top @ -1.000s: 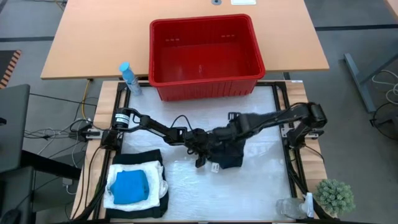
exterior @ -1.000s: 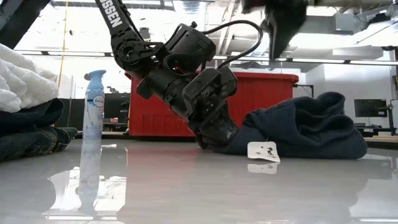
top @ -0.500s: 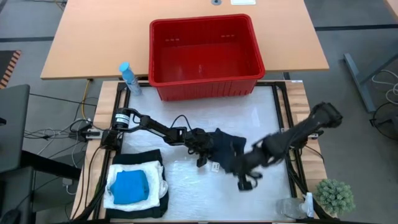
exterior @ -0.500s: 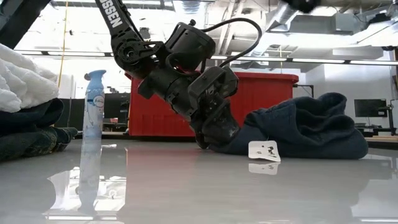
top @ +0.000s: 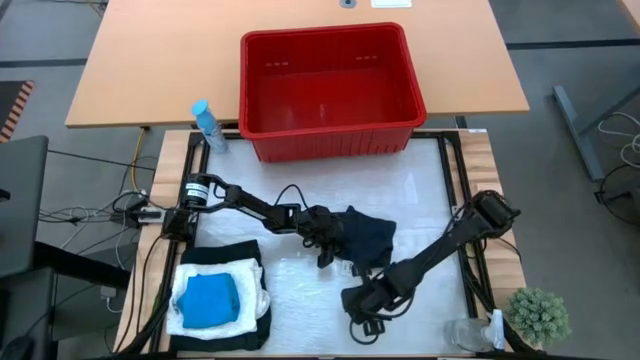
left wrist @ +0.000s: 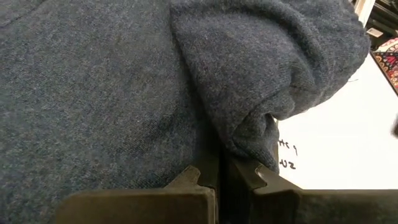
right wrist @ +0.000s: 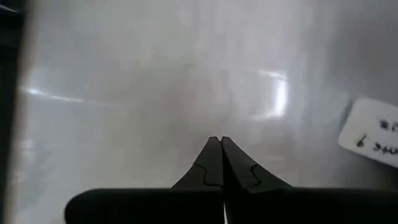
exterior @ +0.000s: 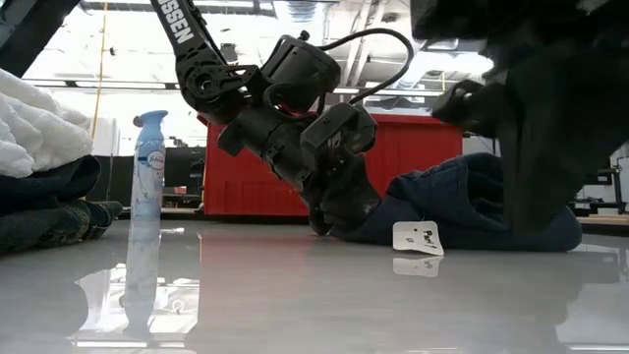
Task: Fold Laundry from Bin
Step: Fold the gray shorts from the red bin
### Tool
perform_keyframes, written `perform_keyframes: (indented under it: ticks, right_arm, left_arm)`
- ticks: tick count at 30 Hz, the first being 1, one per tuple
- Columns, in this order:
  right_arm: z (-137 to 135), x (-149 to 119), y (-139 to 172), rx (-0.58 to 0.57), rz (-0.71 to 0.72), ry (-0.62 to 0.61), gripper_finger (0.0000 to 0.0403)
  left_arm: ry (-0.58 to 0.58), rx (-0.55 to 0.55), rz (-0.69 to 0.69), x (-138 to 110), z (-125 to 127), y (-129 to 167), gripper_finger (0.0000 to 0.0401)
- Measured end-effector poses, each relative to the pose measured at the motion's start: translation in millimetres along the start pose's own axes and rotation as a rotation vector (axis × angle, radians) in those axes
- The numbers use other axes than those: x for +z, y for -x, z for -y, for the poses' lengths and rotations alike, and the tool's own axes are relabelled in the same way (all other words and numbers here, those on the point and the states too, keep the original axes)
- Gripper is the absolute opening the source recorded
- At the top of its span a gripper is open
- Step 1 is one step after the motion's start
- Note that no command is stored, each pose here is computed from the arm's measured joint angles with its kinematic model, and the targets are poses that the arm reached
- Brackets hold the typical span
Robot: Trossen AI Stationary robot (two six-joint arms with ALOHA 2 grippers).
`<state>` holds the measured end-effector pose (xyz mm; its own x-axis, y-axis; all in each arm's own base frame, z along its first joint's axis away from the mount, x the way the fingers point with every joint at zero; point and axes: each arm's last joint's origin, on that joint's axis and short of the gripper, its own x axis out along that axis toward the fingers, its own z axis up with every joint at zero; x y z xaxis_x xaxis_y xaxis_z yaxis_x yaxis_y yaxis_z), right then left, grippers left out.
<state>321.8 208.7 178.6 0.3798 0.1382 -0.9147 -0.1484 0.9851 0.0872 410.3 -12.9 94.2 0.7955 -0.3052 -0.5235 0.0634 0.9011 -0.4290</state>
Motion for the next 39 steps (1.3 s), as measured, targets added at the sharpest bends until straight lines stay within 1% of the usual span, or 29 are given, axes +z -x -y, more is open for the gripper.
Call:
perform_keyframes:
  ticks: [3, 5, 8, 15, 18, 20, 24, 27, 30, 35, 37, 39]
  right_arm:
    - [4, -5, -5, -0.087, -0.023, -0.032, 0.0014]
    - [9, -8, -3, -0.173, -0.037, -0.060, 0.0014]
    - [21, -16, 0, -0.295, -0.106, -0.064, 0.0014]
    - [49, -15, 2, -0.432, -0.164, -0.092, 0.0014]
    - [59, -15, 10, -0.458, -0.197, -0.102, 0.0014]
    - [64, -16, 20, -0.468, -0.212, -0.109, 0.0014]
    - [73, -14, 45, -0.478, -0.187, -0.139, 0.0014]
    - [84, -12, 58, -0.520, -0.157, -0.162, 0.0013]
    - [100, -8, 63, -0.567, -0.137, -0.157, 0.0013]
    - [130, 0, 60, -0.588, -0.158, -0.152, 0.0013]
    - [133, 1, 62, -0.592, -0.149, -0.137, 0.0013]
    - [134, -2, 76, -0.657, -0.133, -0.119, 0.0013]
  left_arm:
    - [0.000, 0.012, 0.003, 0, 0, 0, 0.0000]
    - [0.006, 0.020, 0.001, 0, 0, 0, 0.0000]
    - [0.010, 0.022, 0.004, 0, 0, 0, 0.0000]
    - [0.021, 0.025, 0.008, 0, 0, 0, 0.0000]
    - [0.018, 0.026, 0.008, 0, 0, 0, 0.0000]
    - [0.017, 0.026, 0.007, 0, 0, 0, 0.0000]
    - [0.012, 0.026, 0.007, 0, 0, 0, 0.0000]
    - [0.012, 0.029, 0.008, 0, 0, 0, 0.0000]
    - [0.011, 0.033, 0.010, 0, 0, 0, 0.0000]
    - [0.005, 0.034, 0.009, 0, 0, 0, 0.0000]
    - [0.004, 0.034, 0.008, 0, 0, 0, 0.0000]
    - [0.002, 0.034, 0.009, 0, 0, 0, 0.0000]
